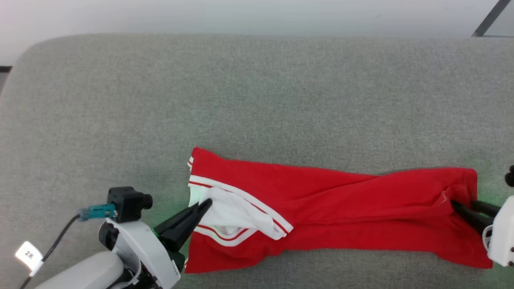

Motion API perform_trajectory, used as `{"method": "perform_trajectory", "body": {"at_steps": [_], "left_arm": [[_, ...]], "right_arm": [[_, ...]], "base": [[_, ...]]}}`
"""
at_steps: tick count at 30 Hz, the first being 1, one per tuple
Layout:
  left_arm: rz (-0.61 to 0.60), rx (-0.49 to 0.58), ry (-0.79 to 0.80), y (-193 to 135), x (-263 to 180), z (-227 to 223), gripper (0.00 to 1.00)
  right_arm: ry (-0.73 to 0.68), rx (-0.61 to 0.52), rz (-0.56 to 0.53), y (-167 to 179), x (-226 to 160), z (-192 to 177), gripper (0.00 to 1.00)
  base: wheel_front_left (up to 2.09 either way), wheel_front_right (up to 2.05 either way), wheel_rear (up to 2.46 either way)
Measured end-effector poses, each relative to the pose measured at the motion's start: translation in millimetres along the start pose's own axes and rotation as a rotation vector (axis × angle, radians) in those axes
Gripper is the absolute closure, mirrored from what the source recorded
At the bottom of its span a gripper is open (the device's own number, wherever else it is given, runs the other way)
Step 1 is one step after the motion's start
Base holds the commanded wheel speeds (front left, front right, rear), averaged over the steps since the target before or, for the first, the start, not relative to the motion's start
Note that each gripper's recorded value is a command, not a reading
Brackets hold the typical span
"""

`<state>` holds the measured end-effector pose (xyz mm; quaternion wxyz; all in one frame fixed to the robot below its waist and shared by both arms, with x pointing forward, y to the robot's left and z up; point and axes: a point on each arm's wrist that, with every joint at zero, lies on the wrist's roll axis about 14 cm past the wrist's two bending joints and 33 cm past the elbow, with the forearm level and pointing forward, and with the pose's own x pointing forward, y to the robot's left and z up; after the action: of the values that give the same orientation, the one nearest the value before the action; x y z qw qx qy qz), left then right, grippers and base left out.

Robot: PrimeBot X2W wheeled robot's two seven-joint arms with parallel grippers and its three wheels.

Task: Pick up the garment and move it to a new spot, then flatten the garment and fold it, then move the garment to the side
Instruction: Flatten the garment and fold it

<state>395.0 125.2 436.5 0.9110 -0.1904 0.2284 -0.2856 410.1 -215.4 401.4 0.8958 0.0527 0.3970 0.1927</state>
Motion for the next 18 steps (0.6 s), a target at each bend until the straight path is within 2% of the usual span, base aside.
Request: {"method": "perform_trajectory", "body": {"at_steps": [1, 2, 8, 13, 18], "left_arm": [[0.001, -0.001, -0.016, -1.0, -1.5, 3.9, 0.02], [-0.001, 0.002, -0.031, -2.6, -3.0, 7.7, 0.0], [0.013, 0.01, -0.157, -8.0, -14.7, 34.9, 0.0], [0.133, 0.004, -0.248, 5.5, -32.1, 41.1, 0.0], [0.246, -0.031, -0.341, 13.4, -49.5, 37.1, 0.0]], "right_arm": [[-0.006, -0.001, -0.002, -0.6, -2.6, 2.0, 0.0], [-0.014, -0.003, -0.005, -1.9, -5.9, 5.3, 0.0], [-0.049, -0.006, -0.029, -11.8, -23.1, 23.6, 0.0], [-0.029, 0.017, -0.053, -21.4, -28.7, 23.7, 0.0], [0.064, 0.062, -0.052, -23.9, -25.1, 6.8, 0.0]], "base": [[0.0, 0.0, 0.0], [0.0, 0.0, 0.0], [0.0, 0.0, 0.0], [0.0, 0.0, 0.0], [0.0, 0.0, 0.0]]}}
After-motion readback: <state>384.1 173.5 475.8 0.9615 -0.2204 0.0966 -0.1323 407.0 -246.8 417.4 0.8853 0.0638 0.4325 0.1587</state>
